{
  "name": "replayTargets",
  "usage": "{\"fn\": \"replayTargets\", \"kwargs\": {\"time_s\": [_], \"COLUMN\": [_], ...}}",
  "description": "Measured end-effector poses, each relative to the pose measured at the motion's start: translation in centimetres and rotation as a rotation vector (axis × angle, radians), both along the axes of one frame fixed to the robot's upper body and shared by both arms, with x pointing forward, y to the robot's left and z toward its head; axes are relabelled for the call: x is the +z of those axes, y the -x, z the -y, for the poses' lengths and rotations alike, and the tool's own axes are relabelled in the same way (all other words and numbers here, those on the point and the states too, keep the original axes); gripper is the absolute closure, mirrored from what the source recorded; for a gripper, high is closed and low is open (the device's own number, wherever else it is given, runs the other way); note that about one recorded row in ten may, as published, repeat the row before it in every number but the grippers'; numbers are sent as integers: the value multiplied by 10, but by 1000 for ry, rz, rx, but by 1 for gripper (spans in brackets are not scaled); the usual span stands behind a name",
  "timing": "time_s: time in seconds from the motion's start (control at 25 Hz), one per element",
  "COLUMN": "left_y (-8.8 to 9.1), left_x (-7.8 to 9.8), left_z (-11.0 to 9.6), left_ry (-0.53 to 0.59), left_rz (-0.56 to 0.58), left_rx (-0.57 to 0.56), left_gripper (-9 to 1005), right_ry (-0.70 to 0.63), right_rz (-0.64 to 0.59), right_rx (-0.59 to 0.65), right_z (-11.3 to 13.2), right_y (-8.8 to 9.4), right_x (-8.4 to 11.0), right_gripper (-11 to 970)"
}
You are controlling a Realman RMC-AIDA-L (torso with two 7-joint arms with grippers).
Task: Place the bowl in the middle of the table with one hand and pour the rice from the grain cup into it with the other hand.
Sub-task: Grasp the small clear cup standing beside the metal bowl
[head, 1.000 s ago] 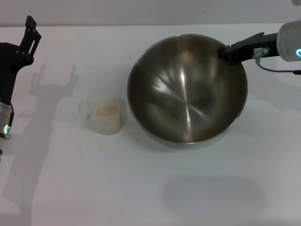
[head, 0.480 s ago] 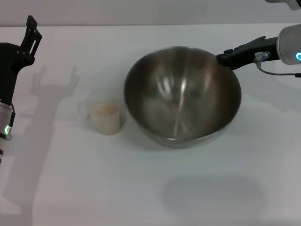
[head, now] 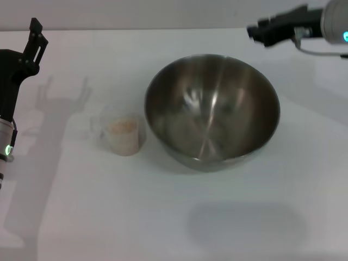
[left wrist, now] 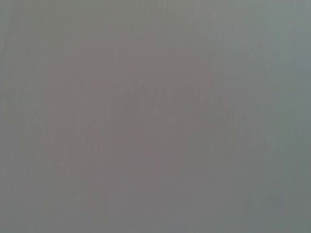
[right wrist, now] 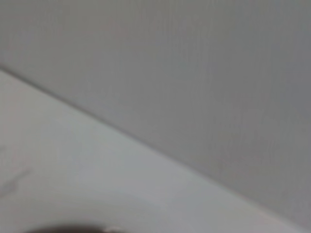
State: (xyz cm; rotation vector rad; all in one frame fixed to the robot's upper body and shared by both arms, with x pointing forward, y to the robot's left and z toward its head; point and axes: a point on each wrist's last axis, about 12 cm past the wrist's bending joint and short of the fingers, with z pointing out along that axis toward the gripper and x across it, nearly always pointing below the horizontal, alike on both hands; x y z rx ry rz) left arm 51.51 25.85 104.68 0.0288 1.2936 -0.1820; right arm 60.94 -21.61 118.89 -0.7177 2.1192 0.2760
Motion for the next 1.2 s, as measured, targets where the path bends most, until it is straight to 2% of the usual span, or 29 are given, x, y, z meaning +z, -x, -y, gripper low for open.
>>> {"fn": "replayTargets", "kwargs": {"time_s": [0.12, 0.16, 0.2, 0.32, 0.36, 0.4, 0.52, 0.56, 0.6, 0.72, 0.76, 0.8, 0.92, 0.96, 1.0, 1.04, 1.08, 1.12, 1.16, 1.2], "left_y": [0, 0, 0, 0, 1, 1, 1, 2, 2, 4, 6, 10, 18, 24, 24, 24, 36, 36, 45, 48], "left_x": [0, 0, 0, 0, 0, 0, 0, -1, -1, -2, -4, -5, -9, -10, -10, -10, -16, -16, -23, -25], "left_z": [0, 0, 0, -1, -1, -1, -1, -1, -1, -3, -3, -4, -5, -6, -6, -6, -7, -7, -8, -8], "left_ry": [1, 1, 1, 1, 2, 1, 1, 1, 1, 0, -2, -4, -15, -22, -22, -22, -36, -36, -60, -68], "left_rz": [0, 0, 0, 0, -1, -1, -1, -2, -2, -6, -10, -14, -11, -9, -9, -9, -24, -24, -53, -61], "left_rx": [2, 2, 2, 3, 4, 4, 4, 6, 6, 8, 10, 9, -4, -13, -13, -13, -29, -29, -51, -59], "left_gripper": [202, 203, 203, 204, 205, 205, 206, 207, 207, 208, 209, 209, 210, 211, 211, 211, 212, 212, 213, 213], "right_ry": [0, 7, 7, 13, 9, 9, -18, -40, -40, -89, -156, -156, -329, -473, -473, -565, -627, -696, -724, -754], "right_rz": [124, 216, 216, 380, 481, 481, 659, 774, 774, 930, 1013, 1013, 1084, 1103, 1103, 1095, 1079, 1049, 1031, 1009], "right_rx": [12, 16, 16, 1, -25, -25, -113, -178, -178, -277, -327, -327, -360, -351, -351, -342, -337, -332, -328, -325], "right_z": [-10, -15, -15, -27, -32, -32, -34, -32, -32, -28, -22, -22, -3, 11, 11, 20, 26, 36, 42, 49], "right_y": [-5, -6, -6, -7, -7, -7, -6, -2, -2, 6, 13, 13, 23, 30, 30, 35, 37, 40, 42, 45], "right_x": [11, 15, 15, 16, 14, 14, 7, 0, 0, -19, -31, -31, -53, -61, -61, -66, -68, -74, -77, -80], "right_gripper": [732, 730, 729, 727, 727, 727, 728, 728, 728, 728, 728, 728, 728, 728, 728, 728, 728, 728, 728, 728]}}
